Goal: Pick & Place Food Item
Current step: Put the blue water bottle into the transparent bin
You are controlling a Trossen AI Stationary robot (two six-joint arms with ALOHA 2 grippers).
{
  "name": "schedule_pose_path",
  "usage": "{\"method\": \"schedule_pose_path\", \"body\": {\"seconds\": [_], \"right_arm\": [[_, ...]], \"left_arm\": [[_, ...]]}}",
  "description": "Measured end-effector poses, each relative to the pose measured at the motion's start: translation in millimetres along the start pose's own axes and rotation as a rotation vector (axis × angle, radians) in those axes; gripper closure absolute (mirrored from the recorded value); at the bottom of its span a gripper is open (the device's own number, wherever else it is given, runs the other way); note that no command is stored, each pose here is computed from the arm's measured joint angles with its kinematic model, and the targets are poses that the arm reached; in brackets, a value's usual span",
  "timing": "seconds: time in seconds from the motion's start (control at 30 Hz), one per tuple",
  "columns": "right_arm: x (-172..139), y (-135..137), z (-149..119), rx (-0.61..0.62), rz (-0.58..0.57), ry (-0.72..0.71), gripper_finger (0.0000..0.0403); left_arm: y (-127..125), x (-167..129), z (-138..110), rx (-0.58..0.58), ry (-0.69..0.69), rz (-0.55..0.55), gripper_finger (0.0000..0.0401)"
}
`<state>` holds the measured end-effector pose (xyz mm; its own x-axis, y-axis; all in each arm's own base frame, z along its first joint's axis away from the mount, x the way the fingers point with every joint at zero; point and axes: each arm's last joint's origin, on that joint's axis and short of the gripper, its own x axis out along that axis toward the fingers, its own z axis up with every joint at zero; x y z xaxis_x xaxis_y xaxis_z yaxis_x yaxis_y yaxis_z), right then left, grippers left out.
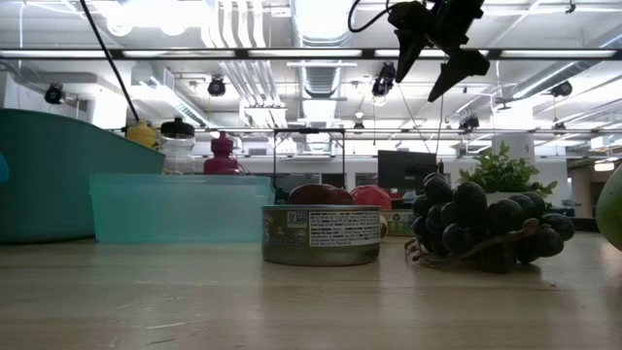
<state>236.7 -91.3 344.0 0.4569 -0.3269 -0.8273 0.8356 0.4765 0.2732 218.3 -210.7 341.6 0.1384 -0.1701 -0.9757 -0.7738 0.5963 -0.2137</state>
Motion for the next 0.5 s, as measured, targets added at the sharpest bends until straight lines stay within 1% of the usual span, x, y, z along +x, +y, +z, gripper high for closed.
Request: {"method": "schedule_pose_path", "body": {"seconds": [0.27, 0.5], "right_arm": [[0, 0, 0, 0.000, 0.000, 0.000, 0.0025], [0, 0, 0, 0.000, 0.000, 0.000, 0.0025]], "left_arm": [[1, 1, 1, 0.004, -0.028, 0.015, 0.0069], [-4, 11, 1, 0.024, -0.034, 0.045, 0.0069]]}}
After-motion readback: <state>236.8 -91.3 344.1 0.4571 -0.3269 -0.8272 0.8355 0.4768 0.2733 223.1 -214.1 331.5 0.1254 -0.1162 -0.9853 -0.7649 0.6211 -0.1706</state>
